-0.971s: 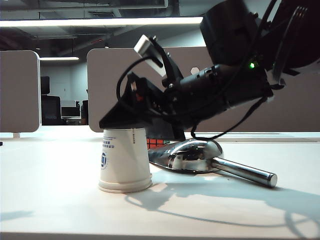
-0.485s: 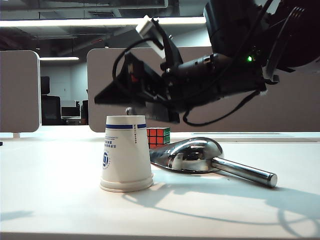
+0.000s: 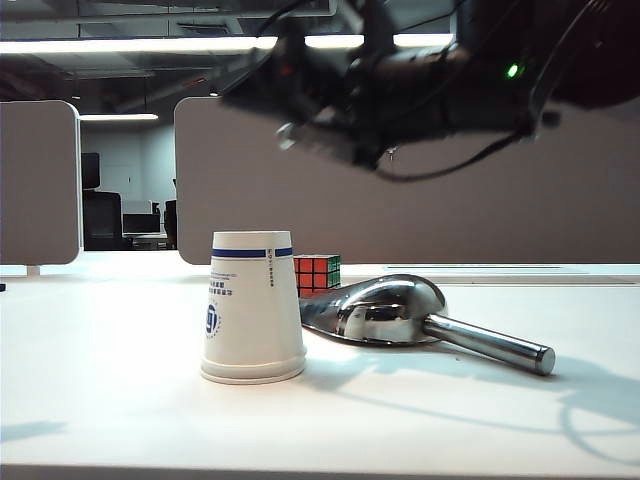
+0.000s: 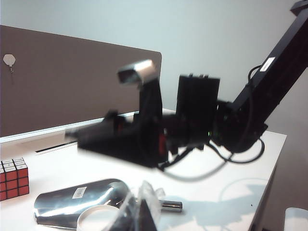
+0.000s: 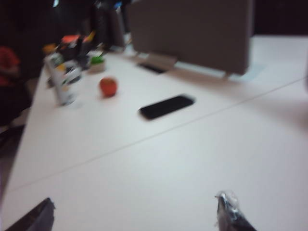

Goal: Carefully pick up the cup on the right and stack it on top of the cup on the left.

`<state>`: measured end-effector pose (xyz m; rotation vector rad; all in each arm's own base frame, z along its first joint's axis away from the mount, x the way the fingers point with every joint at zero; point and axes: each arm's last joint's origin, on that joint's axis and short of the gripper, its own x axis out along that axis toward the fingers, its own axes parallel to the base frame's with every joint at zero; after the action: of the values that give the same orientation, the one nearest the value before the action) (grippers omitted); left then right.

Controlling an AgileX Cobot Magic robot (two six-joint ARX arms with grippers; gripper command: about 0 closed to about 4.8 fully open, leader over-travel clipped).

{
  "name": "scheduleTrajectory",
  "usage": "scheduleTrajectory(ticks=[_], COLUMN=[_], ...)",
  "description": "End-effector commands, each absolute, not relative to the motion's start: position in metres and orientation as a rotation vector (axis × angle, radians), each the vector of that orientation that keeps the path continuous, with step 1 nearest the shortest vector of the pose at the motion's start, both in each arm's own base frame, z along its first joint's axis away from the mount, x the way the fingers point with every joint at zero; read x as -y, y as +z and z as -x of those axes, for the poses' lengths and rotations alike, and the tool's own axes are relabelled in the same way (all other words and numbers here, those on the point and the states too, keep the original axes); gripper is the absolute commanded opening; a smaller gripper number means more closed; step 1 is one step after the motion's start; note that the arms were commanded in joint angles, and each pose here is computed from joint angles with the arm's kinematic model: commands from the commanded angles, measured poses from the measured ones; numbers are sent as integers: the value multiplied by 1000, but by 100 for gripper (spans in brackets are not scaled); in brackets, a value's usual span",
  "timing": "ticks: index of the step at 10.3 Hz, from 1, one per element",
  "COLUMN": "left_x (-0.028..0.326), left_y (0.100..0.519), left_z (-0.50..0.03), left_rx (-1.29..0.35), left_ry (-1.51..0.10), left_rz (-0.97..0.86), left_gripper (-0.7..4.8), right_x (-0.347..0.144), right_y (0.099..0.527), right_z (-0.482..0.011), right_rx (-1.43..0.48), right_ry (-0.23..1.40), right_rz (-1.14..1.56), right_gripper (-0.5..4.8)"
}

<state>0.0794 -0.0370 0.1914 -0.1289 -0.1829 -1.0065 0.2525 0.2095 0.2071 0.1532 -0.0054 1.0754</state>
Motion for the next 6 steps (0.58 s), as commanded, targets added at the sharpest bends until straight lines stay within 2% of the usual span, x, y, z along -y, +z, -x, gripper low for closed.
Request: scheduleTrajectory(ticks=[1,3,6], left_x=[37,37,36], left_y=[193,193,194], left_z=[-79,-79,-80], left_rx=[197,198,202], left_ry=[-1012,-1004,-969], left_rz=[125,127,134], left_gripper=[-5,-5,-5], right_x=[-142,-83,-40], right_y=[255,272,294], right_z=[-272,-267,-241], right_rx=[147,-5,-52], right_ry=[748,557,275], right_rz=[-104,-21,133], right_gripper=[418,418,418])
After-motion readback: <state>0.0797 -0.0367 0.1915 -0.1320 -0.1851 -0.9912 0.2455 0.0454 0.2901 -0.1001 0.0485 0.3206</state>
